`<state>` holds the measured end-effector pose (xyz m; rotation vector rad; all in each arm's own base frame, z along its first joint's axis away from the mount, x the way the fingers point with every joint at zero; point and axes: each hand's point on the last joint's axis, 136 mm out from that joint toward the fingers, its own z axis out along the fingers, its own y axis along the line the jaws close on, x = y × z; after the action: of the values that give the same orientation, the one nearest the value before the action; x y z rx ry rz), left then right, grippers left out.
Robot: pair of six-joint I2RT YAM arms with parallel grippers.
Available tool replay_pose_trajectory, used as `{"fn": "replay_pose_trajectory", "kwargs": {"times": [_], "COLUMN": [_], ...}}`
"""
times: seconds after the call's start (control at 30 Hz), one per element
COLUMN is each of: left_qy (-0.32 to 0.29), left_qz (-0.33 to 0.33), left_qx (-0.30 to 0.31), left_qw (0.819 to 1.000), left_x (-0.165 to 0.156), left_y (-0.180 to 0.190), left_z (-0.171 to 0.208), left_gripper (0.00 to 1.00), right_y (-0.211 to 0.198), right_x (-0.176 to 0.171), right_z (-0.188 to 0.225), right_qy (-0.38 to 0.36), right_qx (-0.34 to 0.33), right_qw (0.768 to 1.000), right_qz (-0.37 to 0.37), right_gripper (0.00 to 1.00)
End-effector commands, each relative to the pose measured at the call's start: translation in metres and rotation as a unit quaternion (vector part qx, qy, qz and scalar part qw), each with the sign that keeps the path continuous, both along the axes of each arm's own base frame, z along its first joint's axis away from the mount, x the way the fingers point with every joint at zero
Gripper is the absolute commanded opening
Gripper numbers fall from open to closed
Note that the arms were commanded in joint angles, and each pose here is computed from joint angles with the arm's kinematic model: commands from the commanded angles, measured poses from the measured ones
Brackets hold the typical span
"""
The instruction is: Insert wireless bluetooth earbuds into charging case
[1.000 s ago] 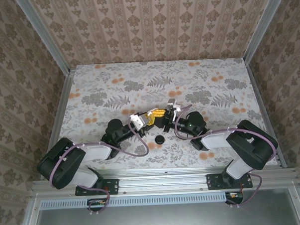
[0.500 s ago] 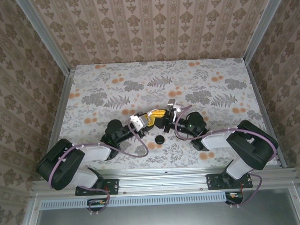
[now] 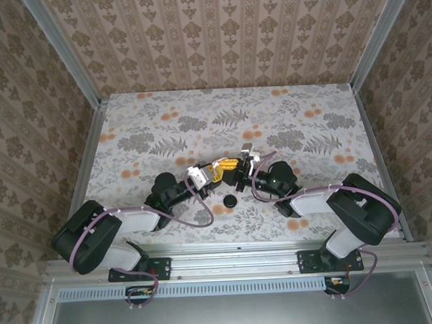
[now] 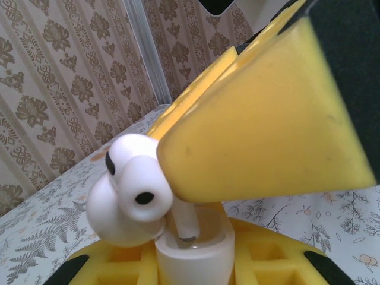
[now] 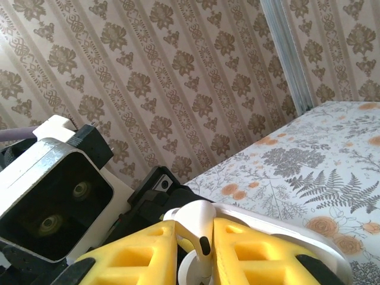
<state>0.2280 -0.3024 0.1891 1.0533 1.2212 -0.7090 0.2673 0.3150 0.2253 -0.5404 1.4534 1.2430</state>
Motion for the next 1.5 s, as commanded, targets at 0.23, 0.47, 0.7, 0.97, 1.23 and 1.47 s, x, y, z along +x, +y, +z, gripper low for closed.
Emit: {"fn": "replay_pose_trajectory", "kwargs": {"times": [0.23, 0.47, 0.7, 0.97, 1.23, 1.47], "left_qy": [-0.088, -0.09, -0.091, -0.09, -0.092, -0.094], "left_qz": [-0.041, -0.042, -0.042, -0.043, -0.042, -0.042], "left_qx": [-0.061, -0.063, -0.063, -0.063, -0.064, -0.072], "left_qw": [0.993, 0.993, 0.993, 0.993, 0.993, 0.992], "left_x": [-0.021, -0.022, -0.022, -0.023, -0.022, -0.024], "left_y": [-0.005, -0.005, -0.005, -0.005, -0.005, -0.003], "left_z": [0.054, 0.055, 0.056, 0.056, 0.057, 0.063], "left_gripper": [0.11, 0.11, 0.11, 0.11, 0.11, 0.11], "right_y": [0.001, -0.007, -0.005, 0.004, 0.007, 0.001], "right_x": [-0.013, -0.01, -0.011, -0.014, -0.018, -0.016], "right_z": [-0.029, -0.037, -0.036, -0.027, -0.025, -0.051], "right_qy": [0.048, 0.06, 0.062, 0.061, 0.061, 0.076], "right_qx": [-0.024, -0.04, -0.036, -0.016, -0.016, -0.056], "right_qw": [0.998, 0.997, 0.997, 0.996, 0.995, 0.994], "right_qz": [0.04, 0.026, 0.035, 0.064, 0.078, 0.053], "right_gripper": [0.21, 0.21, 0.21, 0.21, 0.21, 0.2]}}
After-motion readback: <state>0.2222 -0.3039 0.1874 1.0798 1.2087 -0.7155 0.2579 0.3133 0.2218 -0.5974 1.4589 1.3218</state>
